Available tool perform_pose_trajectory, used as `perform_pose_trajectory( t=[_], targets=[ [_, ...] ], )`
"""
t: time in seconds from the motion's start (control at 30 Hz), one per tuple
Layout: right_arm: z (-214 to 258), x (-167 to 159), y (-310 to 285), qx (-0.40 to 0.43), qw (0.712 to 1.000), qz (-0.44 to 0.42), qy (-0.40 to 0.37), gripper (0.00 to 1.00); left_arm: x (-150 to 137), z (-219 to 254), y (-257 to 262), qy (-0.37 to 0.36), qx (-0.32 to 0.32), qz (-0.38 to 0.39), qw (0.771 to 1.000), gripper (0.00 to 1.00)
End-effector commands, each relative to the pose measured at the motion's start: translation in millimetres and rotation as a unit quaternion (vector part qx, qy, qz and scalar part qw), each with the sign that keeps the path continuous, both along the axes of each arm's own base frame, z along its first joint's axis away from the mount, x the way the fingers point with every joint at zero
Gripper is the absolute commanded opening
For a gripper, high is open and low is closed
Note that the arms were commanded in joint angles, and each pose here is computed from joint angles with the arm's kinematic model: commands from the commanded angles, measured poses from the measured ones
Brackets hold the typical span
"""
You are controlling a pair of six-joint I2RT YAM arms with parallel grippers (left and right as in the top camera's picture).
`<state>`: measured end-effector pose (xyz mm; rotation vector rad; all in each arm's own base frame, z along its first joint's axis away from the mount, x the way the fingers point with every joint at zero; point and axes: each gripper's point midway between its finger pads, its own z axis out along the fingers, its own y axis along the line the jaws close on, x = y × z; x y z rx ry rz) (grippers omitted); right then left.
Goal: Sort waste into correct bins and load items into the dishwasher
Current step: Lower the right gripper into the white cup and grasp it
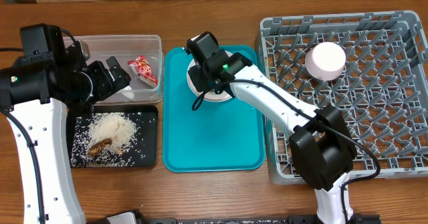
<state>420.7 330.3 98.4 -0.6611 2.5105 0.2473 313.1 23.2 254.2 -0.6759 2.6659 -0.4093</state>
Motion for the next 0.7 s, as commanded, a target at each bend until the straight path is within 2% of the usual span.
perform_pose_trajectory(
  t=[0.0,0.3,0.43,0.67],
  targets=[
    [-5,1,-5,-0.012,1.000,-0.006,0.000,0.27,1,5,-2,-0.009,-0.002,-0.001,1.000,1.00],
    [-7,2,-17,-0.040,0.999,-0.020,-0.005,0.26,1,5,-2,-0.009,-0.002,-0.001,1.000,1.00],
    [-8,2,-18,-0.040,0.999,-0.020,-0.005,0.20,1,5,-2,-0.009,-0.002,-0.001,1.000,1.00],
    [-10,-2,-20,-0.047,0.999,-0.020,0.003,0.18,1,5,-2,-0.009,-0.002,-0.001,1.000,1.00]
  ],
)
